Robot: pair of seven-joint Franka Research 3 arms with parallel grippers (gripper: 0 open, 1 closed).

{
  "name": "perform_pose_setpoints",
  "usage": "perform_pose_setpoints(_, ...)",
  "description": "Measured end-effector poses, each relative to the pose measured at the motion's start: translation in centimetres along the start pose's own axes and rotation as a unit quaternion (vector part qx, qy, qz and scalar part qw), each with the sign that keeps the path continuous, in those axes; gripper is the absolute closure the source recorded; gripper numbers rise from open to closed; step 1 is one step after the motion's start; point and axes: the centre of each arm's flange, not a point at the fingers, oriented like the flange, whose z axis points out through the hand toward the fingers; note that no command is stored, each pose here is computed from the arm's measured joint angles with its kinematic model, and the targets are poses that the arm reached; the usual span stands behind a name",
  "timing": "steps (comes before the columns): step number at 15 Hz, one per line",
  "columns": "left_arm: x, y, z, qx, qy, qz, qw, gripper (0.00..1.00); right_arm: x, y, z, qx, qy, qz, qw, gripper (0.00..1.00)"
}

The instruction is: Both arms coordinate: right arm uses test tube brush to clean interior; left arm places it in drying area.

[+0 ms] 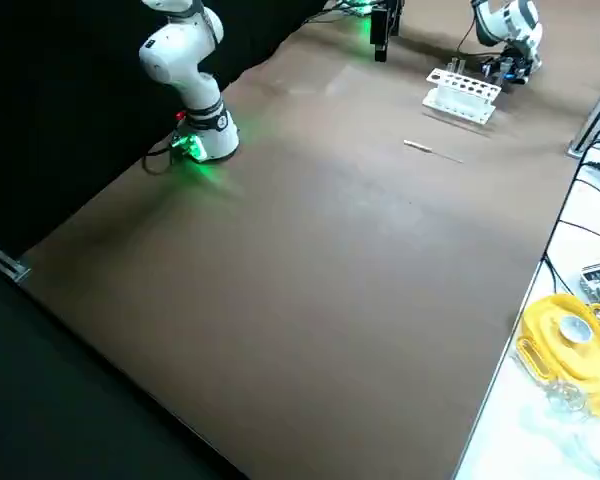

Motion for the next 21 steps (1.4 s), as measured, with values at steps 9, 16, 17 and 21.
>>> perform_pose_setpoints(9, -23.3, 6.9, -10.2, 0.255, 0.275, 0.155, 0.914, 0.00, 0.0, -0.1, 0.0, 0.001, 0.000, 0.000, 1.000, 0.00)
perform_pose_setpoints(16, -40.9, 4.0, -16.5, 0.472, 0.417, 0.284, 0.724, 0.00, -0.1, 0.2, 0.2, 0.001, -0.003, 0.014, 1.000, 0.00)
perform_pose_setpoints(17, -43.6, 3.1, -16.9, 0.490, 0.429, 0.302, 0.696, 0.00, -0.1, 0.3, 0.2, 0.001, -0.004, 0.021, 1.000, 0.00)
perform_pose_setpoints(21, -51.7, -1.5, -18.1, 0.519, 0.468, 0.381, 0.606, 0.00, -0.2, 0.3, 0.2, 0.001, -0.005, 0.032, 0.999, 0.00)
